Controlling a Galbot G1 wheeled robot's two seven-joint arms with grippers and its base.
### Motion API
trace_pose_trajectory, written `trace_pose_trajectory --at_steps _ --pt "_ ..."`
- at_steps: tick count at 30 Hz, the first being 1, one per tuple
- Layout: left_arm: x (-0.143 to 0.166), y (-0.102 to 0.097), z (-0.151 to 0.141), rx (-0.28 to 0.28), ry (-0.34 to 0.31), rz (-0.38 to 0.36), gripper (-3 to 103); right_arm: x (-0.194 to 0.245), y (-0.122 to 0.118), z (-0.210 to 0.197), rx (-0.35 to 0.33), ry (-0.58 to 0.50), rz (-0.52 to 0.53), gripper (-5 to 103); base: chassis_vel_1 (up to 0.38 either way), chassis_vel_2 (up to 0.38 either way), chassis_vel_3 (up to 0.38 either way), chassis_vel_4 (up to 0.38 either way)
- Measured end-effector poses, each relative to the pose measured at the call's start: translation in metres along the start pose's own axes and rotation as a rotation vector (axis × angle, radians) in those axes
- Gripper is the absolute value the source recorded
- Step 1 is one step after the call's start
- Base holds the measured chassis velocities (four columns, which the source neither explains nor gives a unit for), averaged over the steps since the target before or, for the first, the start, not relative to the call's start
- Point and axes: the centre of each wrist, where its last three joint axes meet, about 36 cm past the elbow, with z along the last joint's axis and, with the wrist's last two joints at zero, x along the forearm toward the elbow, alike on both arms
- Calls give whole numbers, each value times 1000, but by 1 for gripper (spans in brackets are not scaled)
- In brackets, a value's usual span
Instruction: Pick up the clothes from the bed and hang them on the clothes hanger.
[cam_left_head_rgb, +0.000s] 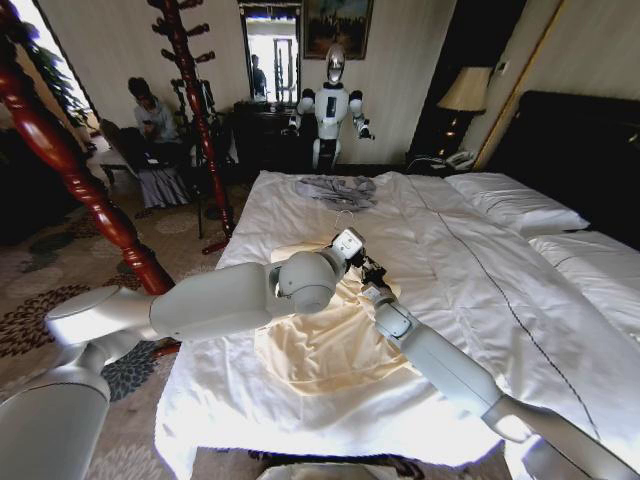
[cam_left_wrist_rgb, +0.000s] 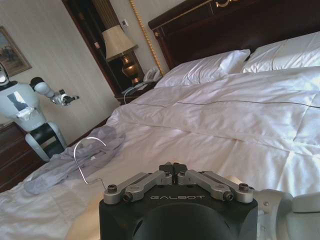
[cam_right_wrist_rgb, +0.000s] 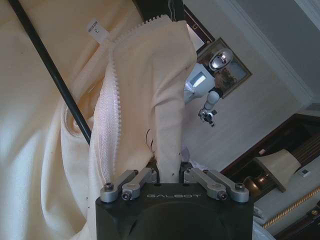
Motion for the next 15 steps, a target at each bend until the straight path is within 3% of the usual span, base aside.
trace_pose_trajectory --at_steps 4,7,9,12,15 --pt "8 -1 12 15 15 29 0 2 -5 3 -6 -23 16 18 0 0 0 0" --pt "16 -1 22 55 19 51 3 8 -9 8 0 -54 32 18 0 0 0 0" --pt "18 -2 24 70 23 60 8 11 -9 9 0 -59 35 18 0 0 0 0" --pt "30 -5 33 96 32 95 25 18 -10 13 14 -77 55 18 0 0 0 0" --pt "36 -6 41 93 36 97 30 16 -14 15 33 -97 80 18 0 0 0 0"
